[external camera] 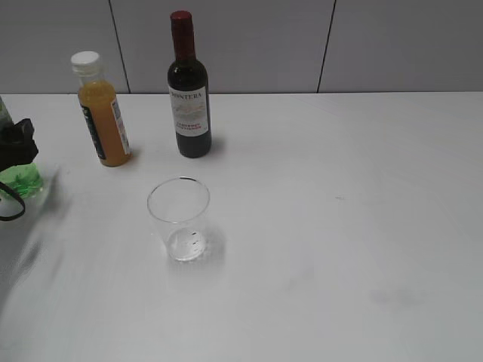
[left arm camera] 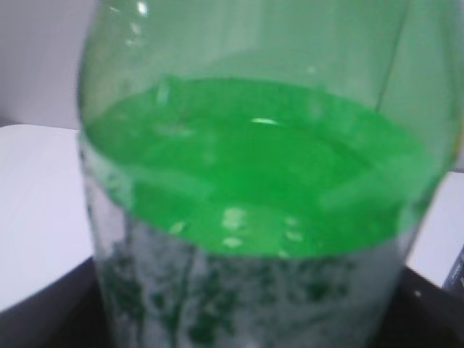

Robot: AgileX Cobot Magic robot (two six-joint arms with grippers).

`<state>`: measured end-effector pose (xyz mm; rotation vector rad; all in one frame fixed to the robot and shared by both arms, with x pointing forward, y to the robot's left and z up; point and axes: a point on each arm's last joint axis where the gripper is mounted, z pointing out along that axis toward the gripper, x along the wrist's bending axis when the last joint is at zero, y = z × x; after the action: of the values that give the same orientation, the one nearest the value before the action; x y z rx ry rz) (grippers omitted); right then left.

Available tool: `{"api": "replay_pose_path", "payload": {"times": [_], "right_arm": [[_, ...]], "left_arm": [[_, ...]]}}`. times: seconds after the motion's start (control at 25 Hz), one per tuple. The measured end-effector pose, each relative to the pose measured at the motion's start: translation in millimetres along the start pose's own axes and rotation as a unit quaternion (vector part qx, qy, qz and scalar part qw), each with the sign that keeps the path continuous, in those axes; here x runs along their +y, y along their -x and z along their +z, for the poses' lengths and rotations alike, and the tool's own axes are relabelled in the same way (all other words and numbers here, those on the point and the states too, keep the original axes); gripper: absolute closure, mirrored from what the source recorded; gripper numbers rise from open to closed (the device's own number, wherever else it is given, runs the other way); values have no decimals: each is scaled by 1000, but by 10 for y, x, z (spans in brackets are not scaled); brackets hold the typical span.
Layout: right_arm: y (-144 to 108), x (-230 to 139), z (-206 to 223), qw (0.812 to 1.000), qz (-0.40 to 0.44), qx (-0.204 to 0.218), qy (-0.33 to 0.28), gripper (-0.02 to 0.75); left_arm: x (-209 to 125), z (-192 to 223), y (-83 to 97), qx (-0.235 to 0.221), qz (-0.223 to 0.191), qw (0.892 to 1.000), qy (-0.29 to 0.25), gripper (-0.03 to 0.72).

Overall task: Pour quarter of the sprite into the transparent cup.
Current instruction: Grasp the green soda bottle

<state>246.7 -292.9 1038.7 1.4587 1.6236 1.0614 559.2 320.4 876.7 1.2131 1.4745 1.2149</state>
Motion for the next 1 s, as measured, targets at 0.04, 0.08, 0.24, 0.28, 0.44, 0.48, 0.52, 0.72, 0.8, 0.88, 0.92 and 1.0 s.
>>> {"api": "replay_pose_path", "payload": {"times": [0.04, 0.08, 0.24, 0.28, 0.44, 0.48, 0.52, 0.72, 0.8, 0.88, 0.92, 1.0], "right_arm": [[0, 0, 0, 1000, 0, 0, 0, 144], [0, 0, 0, 1000, 0, 0, 0, 144], [0, 0, 0, 1000, 0, 0, 0, 144], [0, 0, 0, 1000, 0, 0, 0, 144], [0, 0, 0, 1000, 0, 0, 0, 144], [0, 0, 0, 1000, 0, 0, 0, 144], [0, 0, 0, 1000, 0, 0, 0, 144], [0, 0, 0, 1000, 0, 0, 0, 144], [0, 0, 0, 1000, 0, 0, 0, 144], [0, 0, 0, 1000, 0, 0, 0, 144], [0, 0, 0, 1000, 0, 0, 0, 144], [0, 0, 0, 1000, 0, 0, 0, 144]], "left_arm": [[4, 14, 2, 0, 0, 1000, 2, 24], [17, 32, 4, 1, -4, 1000, 5, 25], [27, 121, 4, 3, -13, 1000, 15, 29], [18, 143, 7, 3, -14, 1000, 16, 29], [-36, 198, 4, 4, -15, 1000, 11, 43], [-45, 203, 1, 5, -15, 1000, 10, 57], [-54, 204, 1, 5, -15, 1000, 9, 71], [-52, 206, -2, 5, -15, 1000, 9, 185], [-52, 206, -2, 5, -16, 1000, 9, 221], [-52, 206, 0, 4, -15, 1000, 9, 221], [-52, 206, 0, 4, -15, 1000, 9, 221], [-44, 205, 0, 4, -15, 1000, 10, 221]]}}
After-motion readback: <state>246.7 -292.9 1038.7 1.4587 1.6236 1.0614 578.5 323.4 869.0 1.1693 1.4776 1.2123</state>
